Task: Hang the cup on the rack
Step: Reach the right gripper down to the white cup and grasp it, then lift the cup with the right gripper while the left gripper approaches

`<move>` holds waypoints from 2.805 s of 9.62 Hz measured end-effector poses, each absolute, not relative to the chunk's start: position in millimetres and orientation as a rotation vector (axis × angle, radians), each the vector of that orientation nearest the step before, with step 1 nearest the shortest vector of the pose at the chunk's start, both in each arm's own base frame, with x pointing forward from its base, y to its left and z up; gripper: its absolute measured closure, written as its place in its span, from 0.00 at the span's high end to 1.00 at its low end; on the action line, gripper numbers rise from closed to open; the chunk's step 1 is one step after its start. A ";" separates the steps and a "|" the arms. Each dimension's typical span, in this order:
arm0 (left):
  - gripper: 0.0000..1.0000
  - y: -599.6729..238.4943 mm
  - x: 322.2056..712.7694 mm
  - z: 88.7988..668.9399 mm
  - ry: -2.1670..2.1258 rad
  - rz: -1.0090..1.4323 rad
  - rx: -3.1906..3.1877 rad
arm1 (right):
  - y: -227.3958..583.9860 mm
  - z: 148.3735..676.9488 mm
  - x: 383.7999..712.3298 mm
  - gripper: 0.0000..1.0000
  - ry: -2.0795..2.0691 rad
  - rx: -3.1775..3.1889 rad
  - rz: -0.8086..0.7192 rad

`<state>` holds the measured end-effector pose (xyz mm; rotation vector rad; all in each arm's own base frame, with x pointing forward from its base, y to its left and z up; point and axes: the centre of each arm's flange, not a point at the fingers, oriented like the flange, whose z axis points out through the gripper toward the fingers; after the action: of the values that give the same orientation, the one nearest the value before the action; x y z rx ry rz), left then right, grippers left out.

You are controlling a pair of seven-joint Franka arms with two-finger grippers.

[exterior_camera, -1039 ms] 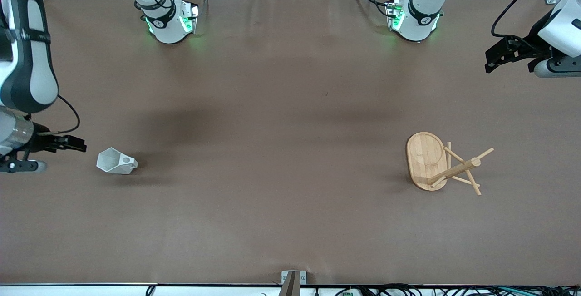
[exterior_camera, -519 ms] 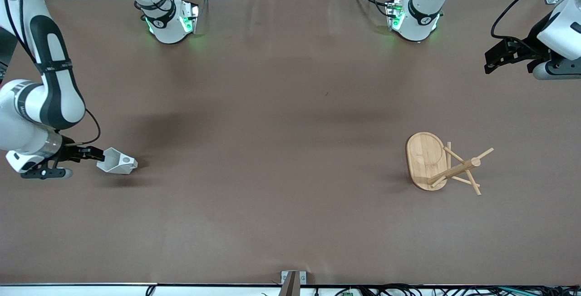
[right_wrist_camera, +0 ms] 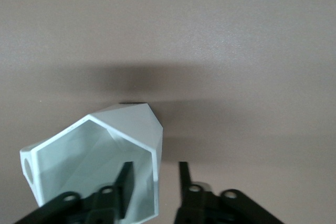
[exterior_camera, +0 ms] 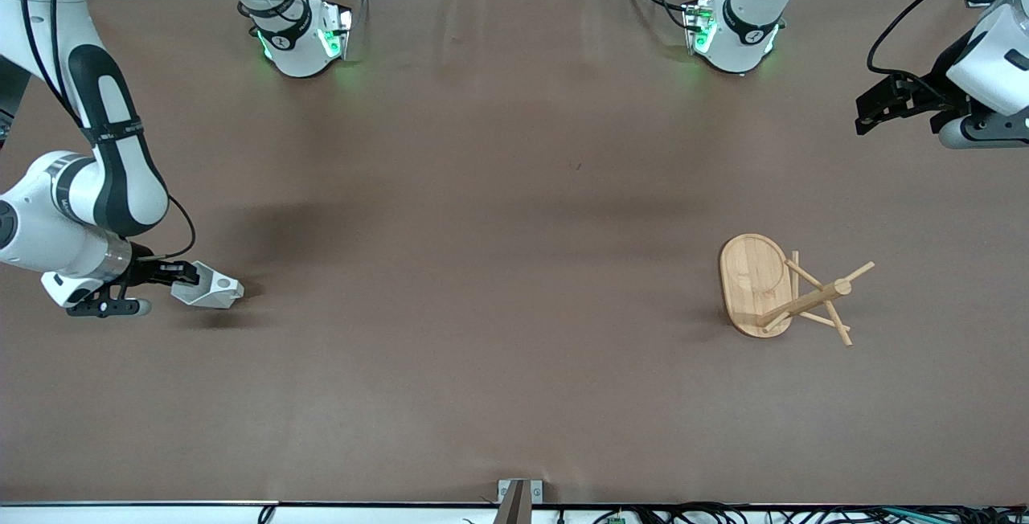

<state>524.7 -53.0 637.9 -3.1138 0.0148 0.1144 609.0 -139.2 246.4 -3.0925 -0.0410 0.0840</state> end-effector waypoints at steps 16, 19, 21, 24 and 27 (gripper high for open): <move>1.00 -179.5 508.4 656.7 0.689 0.055 -3.129 | 176.9 483.2 624.8 0.05 -0.011 -2.416 -0.063; 1.00 -266.1 477.1 682.2 1.089 -0.113 -3.037 | 222.3 492.1 615.5 0.05 0.053 -2.198 0.001; 1.00 -319.4 459.1 689.8 1.311 -0.273 -2.964 | 248.6 483.1 611.0 0.05 0.083 -2.102 0.065; 1.00 -391.7 460.2 663.7 1.715 -0.462 -2.824 | 279.0 464.6 597.5 0.05 0.027 -1.959 0.227; 1.00 -414.2 485.2 617.4 1.921 -0.462 -2.698 | 289.4 455.8 582.6 0.05 -0.094 -1.888 0.350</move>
<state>485.2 -414.2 617.4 -2.6979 1.9211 -0.4615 582.6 289.4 455.8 -1.8879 -0.0944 0.3503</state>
